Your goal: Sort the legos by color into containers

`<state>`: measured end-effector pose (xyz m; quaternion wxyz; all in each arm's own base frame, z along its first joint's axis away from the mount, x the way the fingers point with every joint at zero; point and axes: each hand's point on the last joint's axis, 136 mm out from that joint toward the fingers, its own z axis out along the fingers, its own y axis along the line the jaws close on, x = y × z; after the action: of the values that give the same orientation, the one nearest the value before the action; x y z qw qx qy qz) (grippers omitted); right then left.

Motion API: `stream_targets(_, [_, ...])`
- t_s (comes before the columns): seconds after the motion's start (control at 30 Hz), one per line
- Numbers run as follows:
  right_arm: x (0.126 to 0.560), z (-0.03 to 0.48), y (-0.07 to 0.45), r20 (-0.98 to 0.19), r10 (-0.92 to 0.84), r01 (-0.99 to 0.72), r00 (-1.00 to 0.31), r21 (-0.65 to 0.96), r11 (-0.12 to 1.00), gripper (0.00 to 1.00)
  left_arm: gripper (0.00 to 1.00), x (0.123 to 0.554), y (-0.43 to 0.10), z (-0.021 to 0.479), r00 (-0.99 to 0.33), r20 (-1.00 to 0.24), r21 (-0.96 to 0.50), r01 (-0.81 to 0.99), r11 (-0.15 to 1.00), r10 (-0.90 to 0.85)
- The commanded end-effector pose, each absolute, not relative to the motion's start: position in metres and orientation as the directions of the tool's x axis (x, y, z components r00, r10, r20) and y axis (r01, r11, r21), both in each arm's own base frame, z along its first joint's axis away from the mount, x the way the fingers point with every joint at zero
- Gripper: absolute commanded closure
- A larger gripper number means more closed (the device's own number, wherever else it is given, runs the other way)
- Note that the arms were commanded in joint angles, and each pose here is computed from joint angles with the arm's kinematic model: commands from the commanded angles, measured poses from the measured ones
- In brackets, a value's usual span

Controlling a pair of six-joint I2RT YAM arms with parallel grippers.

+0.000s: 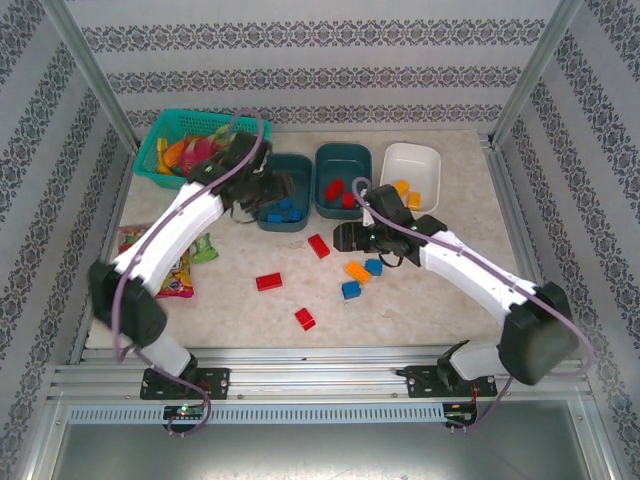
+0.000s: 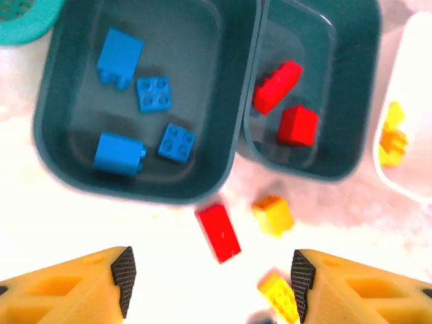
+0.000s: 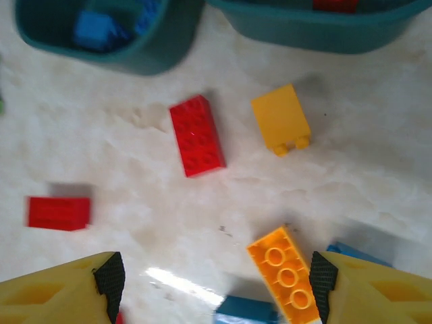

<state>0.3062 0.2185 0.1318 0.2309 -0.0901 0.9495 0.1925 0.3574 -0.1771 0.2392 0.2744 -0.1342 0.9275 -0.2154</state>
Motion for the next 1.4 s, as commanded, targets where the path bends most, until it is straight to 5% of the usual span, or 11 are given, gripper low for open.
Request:
stream_targets(0.0, [0.315, 0.114, 0.217, -0.462, -0.251, -0.38, -0.851, 0.211, 0.901, 0.27, 0.15, 0.329, -0.186, 0.236, -0.788, -0.489, -0.535, -0.068, 0.842, -0.374])
stream_targets(0.23, [0.34, 0.072, 0.219, -0.396, -0.353, -0.424, -0.848, 0.104, 0.9, 0.3, 0.0, 0.263, -0.161, 0.235, -0.734, -0.525, -0.587, -0.053, 0.808, -0.43])
stream_targets(0.63, [0.373, 0.041, 0.213, -0.359, -0.391, -0.417, -0.848, -0.005, 0.909, 0.32, 0.0, 0.25, -0.148, 0.247, -0.715, -0.54, -0.586, -0.059, 0.808, -0.444])
stream_targets(0.93, [0.393, 0.035, 0.228, -0.37, -0.414, -0.449, -0.832, 0.011, 0.893, 0.46, 0.0, 0.252, -0.154, 0.243, -0.731, -0.529, -0.586, -0.054, 0.809, -0.432])
stream_targets(1.13, [0.393, 0.03, 0.229, -0.351, -0.417, -0.453, -0.838, 0.023, 0.891, 0.65, 0.0, 0.254, -0.159, 0.243, -0.734, -0.526, -0.594, -0.045, 0.803, -0.43])
stream_targets(1.37, [0.376, 0.072, 0.221, -0.43, -0.368, -0.422, -0.824, 0.035, 0.906, 0.77, 0.0, 0.256, -0.174, 0.254, -0.742, -0.544, -0.601, 0.018, 0.799, -0.392])
